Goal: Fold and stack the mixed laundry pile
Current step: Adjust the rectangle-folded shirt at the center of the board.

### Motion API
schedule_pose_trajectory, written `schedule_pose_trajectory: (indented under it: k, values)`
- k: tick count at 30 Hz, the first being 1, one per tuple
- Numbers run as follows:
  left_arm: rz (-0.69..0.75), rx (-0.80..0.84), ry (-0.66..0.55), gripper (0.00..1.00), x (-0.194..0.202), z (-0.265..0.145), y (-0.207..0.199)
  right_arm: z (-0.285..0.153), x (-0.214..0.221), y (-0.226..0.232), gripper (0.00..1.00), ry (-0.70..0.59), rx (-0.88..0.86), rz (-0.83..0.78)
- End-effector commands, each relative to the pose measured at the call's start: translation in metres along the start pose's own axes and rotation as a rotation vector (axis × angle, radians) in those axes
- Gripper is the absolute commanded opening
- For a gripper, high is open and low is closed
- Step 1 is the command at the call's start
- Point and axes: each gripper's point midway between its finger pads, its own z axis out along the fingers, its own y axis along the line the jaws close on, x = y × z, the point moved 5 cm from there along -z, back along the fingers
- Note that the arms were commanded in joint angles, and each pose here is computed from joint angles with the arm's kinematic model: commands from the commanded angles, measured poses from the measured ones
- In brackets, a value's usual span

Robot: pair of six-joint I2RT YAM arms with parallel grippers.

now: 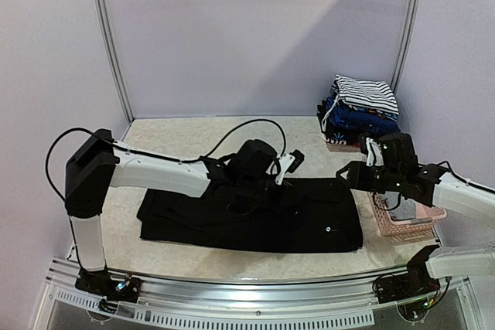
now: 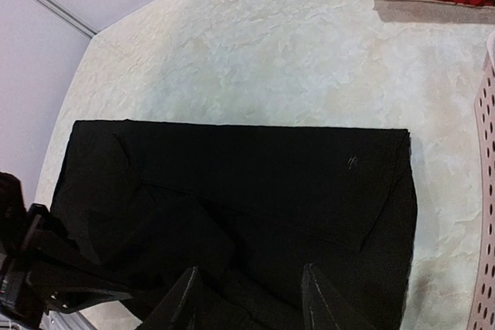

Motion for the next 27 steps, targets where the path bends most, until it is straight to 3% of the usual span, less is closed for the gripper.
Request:
schedule_pose_trajectory:
  k: [1,5,12,18,27]
  values:
    - [-0.015,0.099,0.045,0.04,0.018,0.013,-0.018,-0.004,0.024,-0.002,0.45,0.079,-0.039,0.039]
    - [-0.015,0.18,0.075,0.18,0.029,0.017,-0.034,-0.006,0.029,0.001,0.46,0.108,-0.07,0.049]
    - [-0.013,0.373,0.019,0.51,0.028,-0.007,-0.059,-0.001,0.028,0.014,0.55,0.168,-0.141,0.059]
    - [0.054,0.139,-0.029,0.53,0.028,-0.037,-0.031,0.023,0.039,0.021,0.55,0.264,-0.213,0.084]
    - [0.014,-0.208,-0.083,0.51,0.039,-0.083,0.043,0.067,0.058,0.026,0.53,0.34,-0.24,0.105]
